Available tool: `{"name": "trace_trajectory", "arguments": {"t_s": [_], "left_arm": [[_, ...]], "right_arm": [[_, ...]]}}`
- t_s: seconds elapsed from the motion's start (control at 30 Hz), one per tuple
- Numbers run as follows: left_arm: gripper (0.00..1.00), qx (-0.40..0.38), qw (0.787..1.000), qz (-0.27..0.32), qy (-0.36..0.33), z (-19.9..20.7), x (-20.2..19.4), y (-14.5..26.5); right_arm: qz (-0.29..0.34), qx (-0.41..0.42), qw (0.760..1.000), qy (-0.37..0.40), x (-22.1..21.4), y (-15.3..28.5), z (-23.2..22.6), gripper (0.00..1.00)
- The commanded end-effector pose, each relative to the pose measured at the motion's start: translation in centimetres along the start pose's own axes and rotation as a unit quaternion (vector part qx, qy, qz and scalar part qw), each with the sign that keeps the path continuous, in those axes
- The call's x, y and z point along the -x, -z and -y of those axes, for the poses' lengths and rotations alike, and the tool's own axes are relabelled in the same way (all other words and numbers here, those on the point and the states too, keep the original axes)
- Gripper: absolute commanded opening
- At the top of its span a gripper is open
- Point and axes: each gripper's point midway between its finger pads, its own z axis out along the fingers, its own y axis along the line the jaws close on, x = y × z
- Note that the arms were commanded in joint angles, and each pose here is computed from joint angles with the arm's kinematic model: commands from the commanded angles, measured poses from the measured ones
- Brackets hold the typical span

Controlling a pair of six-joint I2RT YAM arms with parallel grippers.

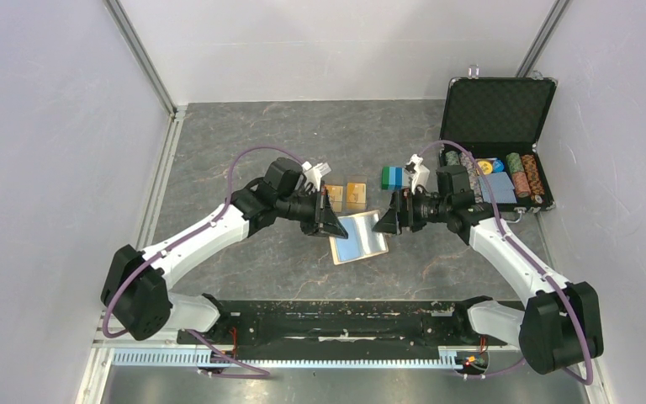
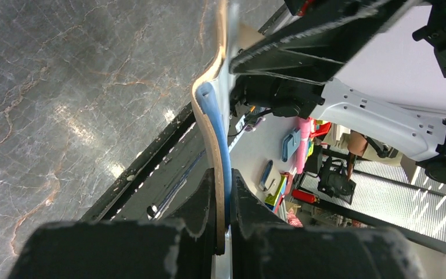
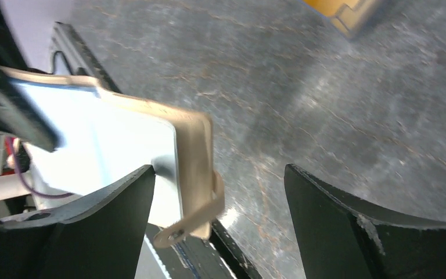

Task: Put the credit cards into the card holder
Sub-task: Place the card holder at the center of the board.

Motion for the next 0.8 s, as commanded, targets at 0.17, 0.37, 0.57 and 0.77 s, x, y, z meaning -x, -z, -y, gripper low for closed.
{"name": "trace_trajectory", "arguments": {"t_s": [0.17,0.37,0.57,0.77], "left_arm": [[0.02,-0.038,0.999,0.009,-0.007,1.7,0.2,0.4],[0.02,0.0,1.0,-0.02,0.01,-1.4,-0.6,-1.3],[0.02,0.056,0.997,-0.053,0.025,-5.8,-1.5,-3.6],[0.02,0.078,0.993,-0.09,0.016,-8.2,-2.4,-6.4]], "right_arm": [[-0.014,-0.153,0.987,0.051,0.4,2.4,4.2,0.85],[0.022,-0.132,0.988,0.081,2.6,3.2,2.2,0.86],[0.046,-0.13,0.984,0.112,3.8,4.2,1.0,0.85],[0.052,-0.051,0.992,0.099,2.7,2.4,-1.1,0.71]]}}
